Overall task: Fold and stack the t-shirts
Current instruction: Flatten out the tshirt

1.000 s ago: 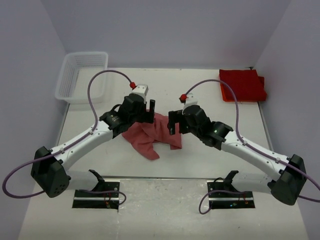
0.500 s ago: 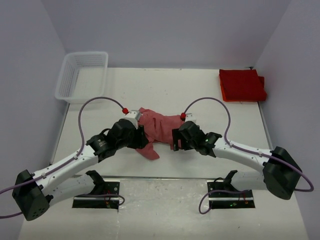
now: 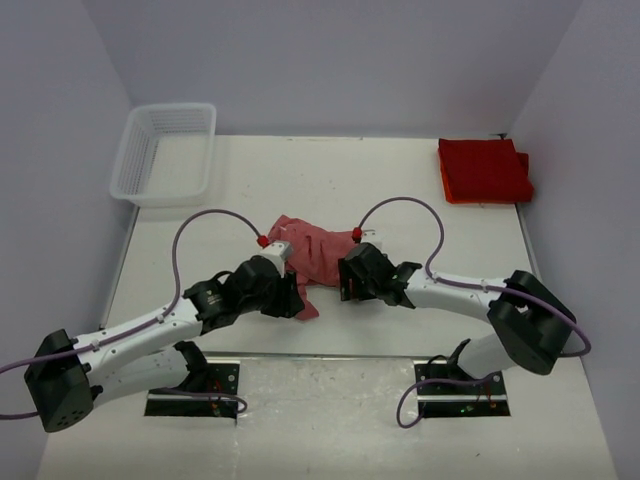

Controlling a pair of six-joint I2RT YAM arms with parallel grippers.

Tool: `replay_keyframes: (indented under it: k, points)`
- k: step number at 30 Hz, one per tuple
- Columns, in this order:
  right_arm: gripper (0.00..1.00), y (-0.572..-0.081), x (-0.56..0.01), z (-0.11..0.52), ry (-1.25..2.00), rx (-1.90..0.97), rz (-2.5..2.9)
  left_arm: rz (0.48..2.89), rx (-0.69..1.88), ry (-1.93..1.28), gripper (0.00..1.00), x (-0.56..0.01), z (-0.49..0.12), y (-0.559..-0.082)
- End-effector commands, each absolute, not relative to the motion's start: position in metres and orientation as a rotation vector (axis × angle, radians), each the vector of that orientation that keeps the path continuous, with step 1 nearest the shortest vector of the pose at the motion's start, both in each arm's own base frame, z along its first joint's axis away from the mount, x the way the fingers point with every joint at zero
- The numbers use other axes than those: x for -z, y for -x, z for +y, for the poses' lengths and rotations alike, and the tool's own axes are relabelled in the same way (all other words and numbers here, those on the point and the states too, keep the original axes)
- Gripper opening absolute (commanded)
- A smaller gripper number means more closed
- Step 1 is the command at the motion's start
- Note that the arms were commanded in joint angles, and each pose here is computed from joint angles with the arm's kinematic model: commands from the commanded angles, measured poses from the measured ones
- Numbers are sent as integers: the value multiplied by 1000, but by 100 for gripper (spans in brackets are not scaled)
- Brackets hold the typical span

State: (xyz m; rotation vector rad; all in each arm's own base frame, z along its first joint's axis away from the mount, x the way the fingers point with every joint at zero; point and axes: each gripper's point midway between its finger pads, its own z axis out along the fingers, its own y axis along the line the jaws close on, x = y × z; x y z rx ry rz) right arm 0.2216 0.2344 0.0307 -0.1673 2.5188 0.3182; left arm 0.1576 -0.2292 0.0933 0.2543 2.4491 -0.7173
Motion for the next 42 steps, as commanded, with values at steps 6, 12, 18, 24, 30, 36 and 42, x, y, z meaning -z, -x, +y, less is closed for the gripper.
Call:
replay_keyframes:
  k: [6, 12, 18, 24, 30, 36, 42]
  points:
    - [72, -238, -32, 249, 85, -350, 2474, 2416, 753, -275, 50, -98, -247, -152]
    - [37, -242, -28, 243, 55, -310, 2468, 2440, 694, -275, 50, -86, -245, -150]
    - [0, -246, -37, 239, 32, -284, 2440, 2477, 649, -272, 61, -62, -246, -147]
    - [0, -244, -47, 238, 40, -307, 2424, 2518, 514, -245, 74, -42, -240, -149]
    - [0, -241, -50, 240, 47, -349, 2417, 2529, 422, -201, 75, -31, -240, -157]
    - [0, -238, -49, 240, 56, -361, 2422, 2493, 396, -151, 68, -34, -247, -169]
    - [0, -236, -52, 238, 54, -368, 2416, 2483, 367, -152, 67, -33, -254, -177]
